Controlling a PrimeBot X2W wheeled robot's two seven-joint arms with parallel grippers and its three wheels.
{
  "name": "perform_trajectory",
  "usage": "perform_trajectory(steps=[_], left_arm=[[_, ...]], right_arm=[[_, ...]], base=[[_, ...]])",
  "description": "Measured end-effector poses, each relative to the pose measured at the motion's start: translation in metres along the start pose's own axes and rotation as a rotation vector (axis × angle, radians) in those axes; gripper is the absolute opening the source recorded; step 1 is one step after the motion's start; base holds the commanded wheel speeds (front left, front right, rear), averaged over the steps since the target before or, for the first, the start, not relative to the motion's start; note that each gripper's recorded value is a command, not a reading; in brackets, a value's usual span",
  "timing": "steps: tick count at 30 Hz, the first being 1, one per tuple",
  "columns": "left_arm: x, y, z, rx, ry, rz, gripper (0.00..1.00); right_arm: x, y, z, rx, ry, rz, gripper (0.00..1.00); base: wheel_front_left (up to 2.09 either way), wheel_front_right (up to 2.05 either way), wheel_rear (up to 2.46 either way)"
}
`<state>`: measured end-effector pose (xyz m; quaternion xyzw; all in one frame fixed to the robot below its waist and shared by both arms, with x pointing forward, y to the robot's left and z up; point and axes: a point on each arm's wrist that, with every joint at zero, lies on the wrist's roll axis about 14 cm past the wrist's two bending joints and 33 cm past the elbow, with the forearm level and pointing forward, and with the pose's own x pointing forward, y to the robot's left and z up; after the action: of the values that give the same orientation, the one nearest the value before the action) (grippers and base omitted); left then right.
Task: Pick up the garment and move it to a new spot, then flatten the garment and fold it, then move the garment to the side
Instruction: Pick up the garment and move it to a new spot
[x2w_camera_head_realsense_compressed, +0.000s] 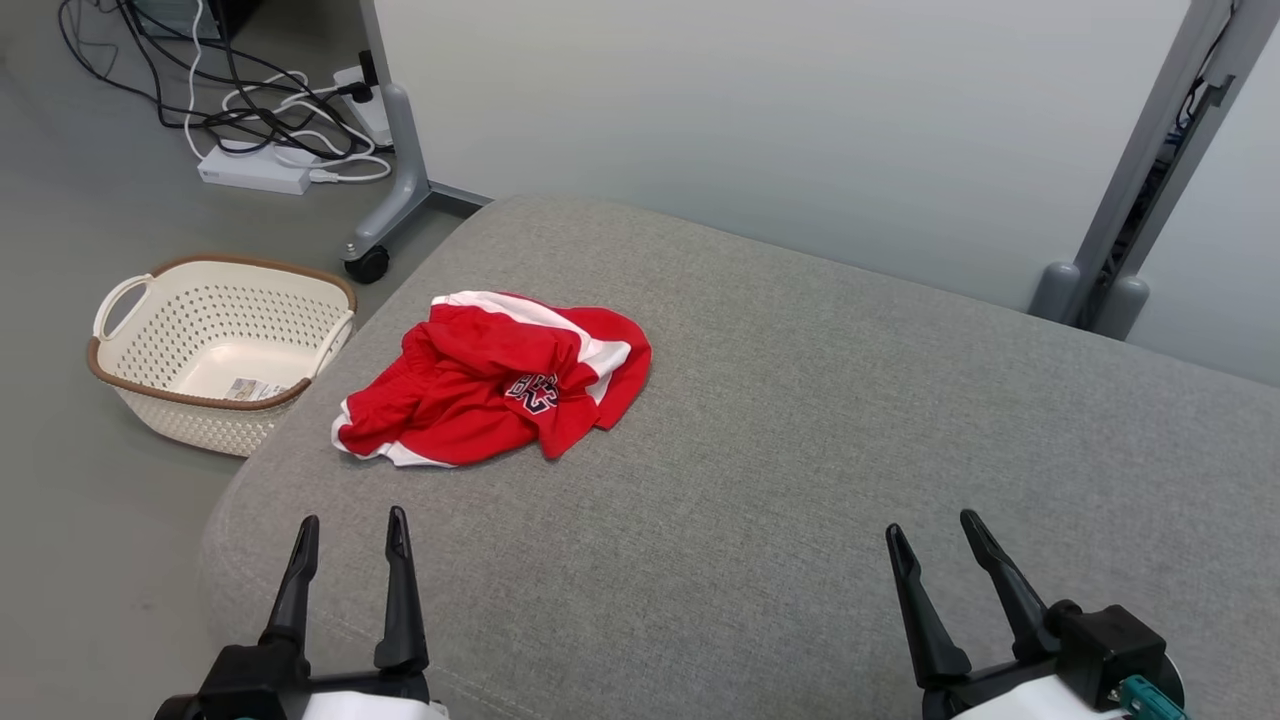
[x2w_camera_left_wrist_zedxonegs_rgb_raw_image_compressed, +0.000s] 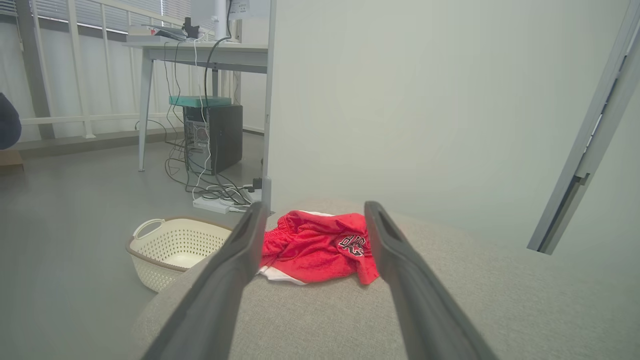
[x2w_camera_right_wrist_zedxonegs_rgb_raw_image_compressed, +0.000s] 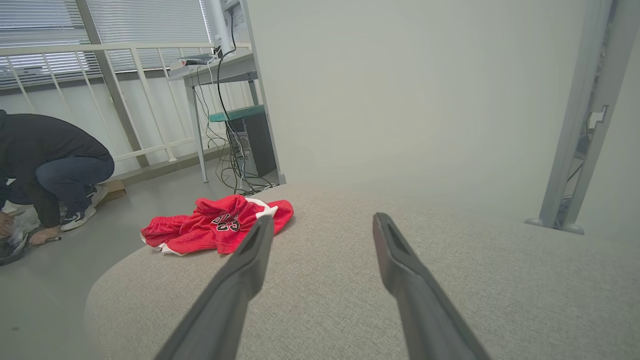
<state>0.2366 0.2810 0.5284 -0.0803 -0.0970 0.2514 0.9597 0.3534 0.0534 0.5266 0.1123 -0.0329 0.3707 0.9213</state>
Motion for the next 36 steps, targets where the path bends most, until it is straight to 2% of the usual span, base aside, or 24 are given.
perform_trajectory(steps=[14, 23, 29, 36], left_arm=[[0.012, 0.002, -0.001, -0.024, 0.008, 0.018, 1.00], [0.063, -0.019, 0.003, -0.071, -0.003, -0.003, 1.00], [0.105, -0.031, -0.011, -0.114, 0.029, -0.007, 1.00], [0.149, -0.041, -0.038, -0.087, 0.092, -0.003, 1.00]], right_arm=[[0.002, -0.005, -0.011, 0.003, 0.026, -0.002, 1.00], [0.018, -0.035, -0.026, -0.019, 0.054, 0.004, 1.00], [0.025, -0.058, -0.038, -0.027, 0.074, -0.003, 1.00], [0.025, -0.086, -0.051, -0.047, 0.098, -0.035, 1.00]], base=[[0.00, 0.00, 0.00], [0.00, 0.00, 0.00], [0.00, 0.00, 0.00], [0.00, 0.00, 0.00]])
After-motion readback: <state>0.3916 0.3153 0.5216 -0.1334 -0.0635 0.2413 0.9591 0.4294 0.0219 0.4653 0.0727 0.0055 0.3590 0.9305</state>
